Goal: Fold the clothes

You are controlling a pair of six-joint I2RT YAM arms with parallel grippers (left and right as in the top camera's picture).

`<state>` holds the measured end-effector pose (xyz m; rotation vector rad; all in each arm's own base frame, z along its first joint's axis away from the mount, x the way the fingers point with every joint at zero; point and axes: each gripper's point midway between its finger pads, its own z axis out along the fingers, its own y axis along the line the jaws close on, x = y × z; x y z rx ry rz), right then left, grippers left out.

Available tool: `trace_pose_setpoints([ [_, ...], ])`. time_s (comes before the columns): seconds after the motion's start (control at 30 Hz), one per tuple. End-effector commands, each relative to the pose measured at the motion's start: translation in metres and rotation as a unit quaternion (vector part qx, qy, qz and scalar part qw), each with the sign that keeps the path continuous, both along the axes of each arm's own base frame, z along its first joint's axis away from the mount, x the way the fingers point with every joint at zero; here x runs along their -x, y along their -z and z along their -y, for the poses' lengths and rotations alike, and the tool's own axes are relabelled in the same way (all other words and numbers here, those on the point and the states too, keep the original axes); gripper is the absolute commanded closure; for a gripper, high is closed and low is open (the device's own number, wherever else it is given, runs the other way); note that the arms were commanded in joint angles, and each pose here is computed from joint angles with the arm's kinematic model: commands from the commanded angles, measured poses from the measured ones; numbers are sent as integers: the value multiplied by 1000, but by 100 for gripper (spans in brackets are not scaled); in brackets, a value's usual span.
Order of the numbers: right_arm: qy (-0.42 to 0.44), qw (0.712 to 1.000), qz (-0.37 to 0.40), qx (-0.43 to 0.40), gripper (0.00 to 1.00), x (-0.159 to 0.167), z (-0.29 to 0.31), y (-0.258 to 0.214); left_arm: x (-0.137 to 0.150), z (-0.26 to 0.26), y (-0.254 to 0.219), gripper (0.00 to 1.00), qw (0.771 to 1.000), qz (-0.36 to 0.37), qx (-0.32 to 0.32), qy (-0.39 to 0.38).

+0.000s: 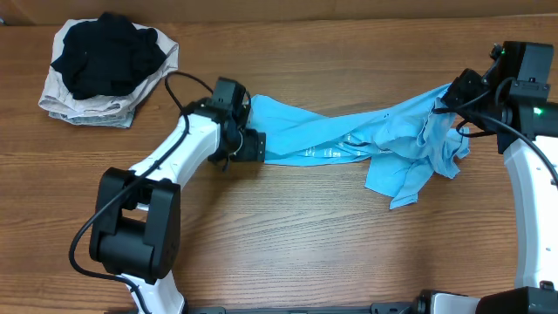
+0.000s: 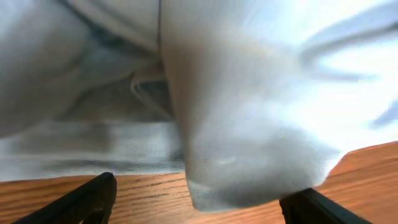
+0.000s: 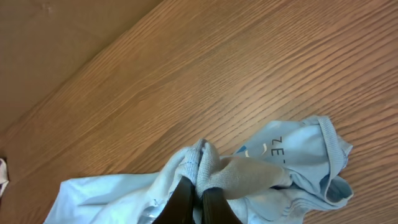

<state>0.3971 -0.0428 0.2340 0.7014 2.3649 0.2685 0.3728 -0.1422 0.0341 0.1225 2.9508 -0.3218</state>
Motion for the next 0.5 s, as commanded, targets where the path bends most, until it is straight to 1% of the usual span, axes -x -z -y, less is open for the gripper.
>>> trace_pose_setpoints([
  [0.0,4,1000,18,10,96,-4,5,-14,-18,12,-20,14,999,25,19,8],
  [0.1,4,1000,13,10,96,-5,5,-11,-26,16,-26,13,999,40,27,9],
  [0.2,4,1000,11,9,96,-4,5,-10,-26,18,-24,13,999,39,30,11],
  [0.3,4,1000,10,10,96,-4,5,-10,-20,20,-20,13,999,33,26,21],
  [0.47,4,1000,7,9,96,-3,4,-9,-3,19,-12,15,999,6,15,36],
])
